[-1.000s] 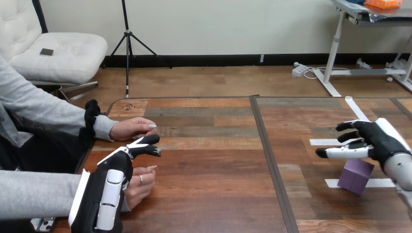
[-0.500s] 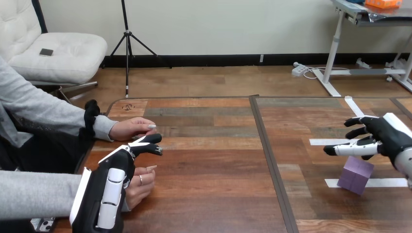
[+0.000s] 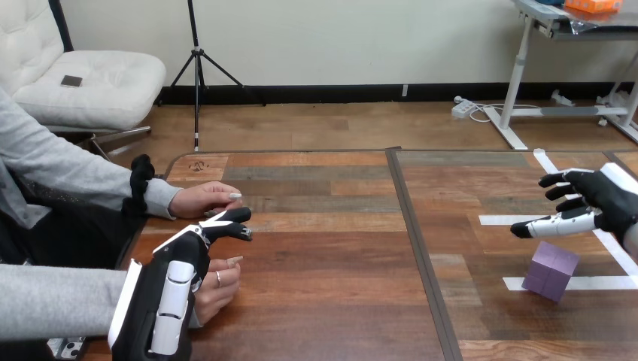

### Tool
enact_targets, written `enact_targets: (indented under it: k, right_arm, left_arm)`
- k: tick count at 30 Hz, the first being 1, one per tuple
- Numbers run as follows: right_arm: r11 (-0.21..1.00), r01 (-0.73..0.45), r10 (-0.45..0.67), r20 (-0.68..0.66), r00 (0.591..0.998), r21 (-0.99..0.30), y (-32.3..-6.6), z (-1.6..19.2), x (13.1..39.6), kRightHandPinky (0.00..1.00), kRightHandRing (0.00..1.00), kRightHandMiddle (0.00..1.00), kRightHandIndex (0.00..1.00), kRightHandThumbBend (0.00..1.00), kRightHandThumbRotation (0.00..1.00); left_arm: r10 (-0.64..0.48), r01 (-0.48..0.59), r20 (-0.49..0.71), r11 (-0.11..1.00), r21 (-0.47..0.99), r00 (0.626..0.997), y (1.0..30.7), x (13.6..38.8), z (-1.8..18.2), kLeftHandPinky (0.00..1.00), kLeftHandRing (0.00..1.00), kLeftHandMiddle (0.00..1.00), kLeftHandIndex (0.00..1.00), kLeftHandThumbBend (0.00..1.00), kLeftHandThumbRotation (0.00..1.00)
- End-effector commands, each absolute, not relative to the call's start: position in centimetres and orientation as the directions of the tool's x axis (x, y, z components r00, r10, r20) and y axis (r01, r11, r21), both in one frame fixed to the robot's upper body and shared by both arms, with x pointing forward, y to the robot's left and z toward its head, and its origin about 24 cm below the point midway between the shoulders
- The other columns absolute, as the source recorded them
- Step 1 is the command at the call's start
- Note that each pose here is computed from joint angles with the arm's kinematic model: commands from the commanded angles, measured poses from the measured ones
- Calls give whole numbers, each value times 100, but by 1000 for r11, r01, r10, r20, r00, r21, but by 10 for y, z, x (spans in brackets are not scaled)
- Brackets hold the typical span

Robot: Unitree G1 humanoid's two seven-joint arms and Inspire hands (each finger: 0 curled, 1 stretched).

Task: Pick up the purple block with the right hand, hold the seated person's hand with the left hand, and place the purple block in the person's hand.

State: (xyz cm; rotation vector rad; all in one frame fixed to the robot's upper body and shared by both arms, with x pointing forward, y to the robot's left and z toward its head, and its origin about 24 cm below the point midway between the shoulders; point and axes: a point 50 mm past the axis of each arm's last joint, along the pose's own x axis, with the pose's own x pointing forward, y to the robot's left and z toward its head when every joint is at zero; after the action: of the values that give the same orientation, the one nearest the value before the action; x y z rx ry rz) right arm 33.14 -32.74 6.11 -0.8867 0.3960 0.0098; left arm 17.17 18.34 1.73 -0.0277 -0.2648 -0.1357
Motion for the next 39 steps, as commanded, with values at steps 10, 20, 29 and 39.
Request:
enact_targets:
  k: [10, 20, 29, 39]
  right_arm:
    - [552, -116, -84, -193, 978, -826, -323, 113, 352, 55, 70, 75, 80, 100, 22]
    - [549, -116, -89, -196, 976, -827, -324, 109, 349, 54, 70, 76, 81, 100, 20]
    - [557, -123, -75, -197, 978, -821, -324, 104, 345, 48, 62, 68, 81, 100, 18]
    - [541, -153, -57, -218, 974, -827, -322, 94, 340, 63, 77, 79, 81, 100, 18]
  left_arm:
    - [-140, 147, 328, 989, 4, 934, 182, 183, 28, 94, 85, 78, 57, 55, 100]
    - [-133, 140, 332, 990, 2, 934, 182, 184, 28, 93, 84, 77, 57, 55, 100]
    - [-137, 143, 331, 990, 7, 934, 182, 183, 29, 92, 84, 77, 57, 55, 100]
    - [-144, 149, 331, 989, 12, 933, 183, 184, 29, 92, 84, 77, 57, 55, 100]
